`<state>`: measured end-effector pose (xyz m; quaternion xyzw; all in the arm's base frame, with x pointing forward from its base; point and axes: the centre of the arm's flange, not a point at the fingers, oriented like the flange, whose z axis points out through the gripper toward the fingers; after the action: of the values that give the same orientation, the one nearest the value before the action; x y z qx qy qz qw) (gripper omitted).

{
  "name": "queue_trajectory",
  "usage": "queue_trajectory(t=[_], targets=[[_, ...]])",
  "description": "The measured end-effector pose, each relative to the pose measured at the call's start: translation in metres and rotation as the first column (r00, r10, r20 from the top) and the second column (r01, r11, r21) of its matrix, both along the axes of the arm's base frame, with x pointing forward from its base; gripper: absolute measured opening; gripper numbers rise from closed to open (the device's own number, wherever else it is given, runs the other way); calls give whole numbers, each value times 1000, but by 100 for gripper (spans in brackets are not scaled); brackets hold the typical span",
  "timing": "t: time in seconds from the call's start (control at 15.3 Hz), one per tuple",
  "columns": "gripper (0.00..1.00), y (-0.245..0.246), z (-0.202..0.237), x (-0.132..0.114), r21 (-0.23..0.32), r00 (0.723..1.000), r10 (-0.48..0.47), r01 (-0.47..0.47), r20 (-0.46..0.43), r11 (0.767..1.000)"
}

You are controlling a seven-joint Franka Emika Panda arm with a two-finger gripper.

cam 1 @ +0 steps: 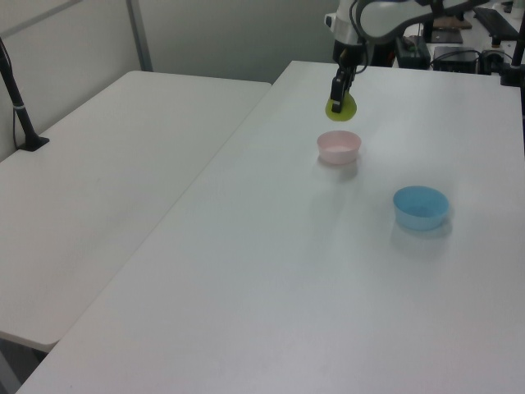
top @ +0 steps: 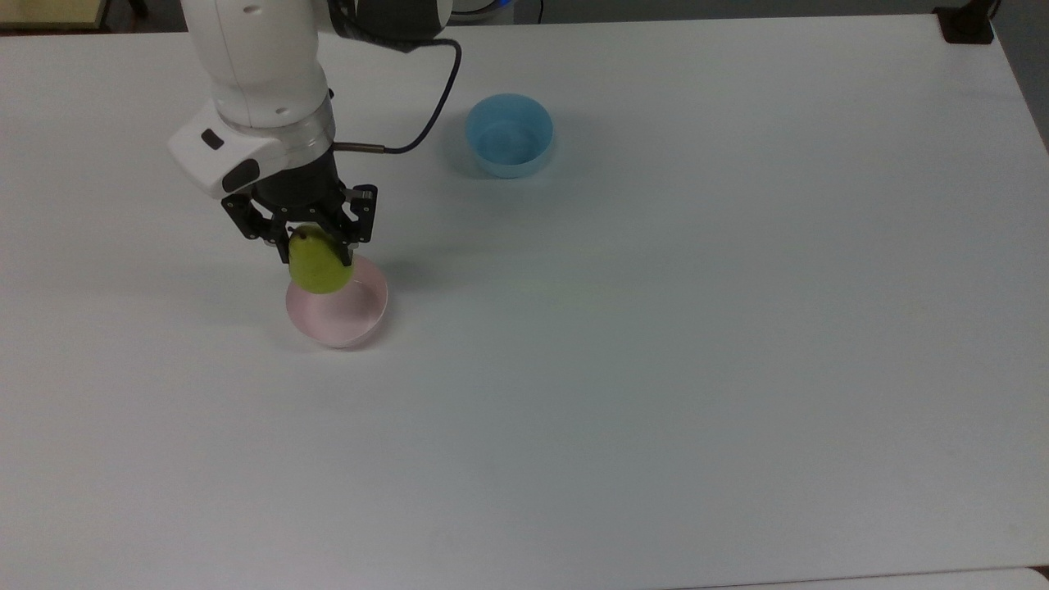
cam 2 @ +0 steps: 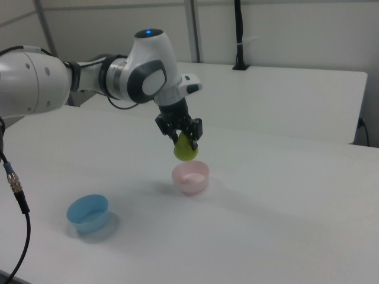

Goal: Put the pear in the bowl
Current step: 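Lift the pear and carry it over the pink bowl, then lower the pear into the pink bowl and open the gripper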

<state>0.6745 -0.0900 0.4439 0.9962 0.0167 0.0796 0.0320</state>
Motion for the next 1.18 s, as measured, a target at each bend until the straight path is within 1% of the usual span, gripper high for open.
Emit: queue_trajectory(t=[0.2,0.59,1.18], targets=[[61,-3,-24,-3,-3,1000,-1,1,-10,1000],[61,-3,-63,3,-9,1000,3,-4,-31,1000],[61,-3,-91,5,-8,997,4,-5,-71,1000]])
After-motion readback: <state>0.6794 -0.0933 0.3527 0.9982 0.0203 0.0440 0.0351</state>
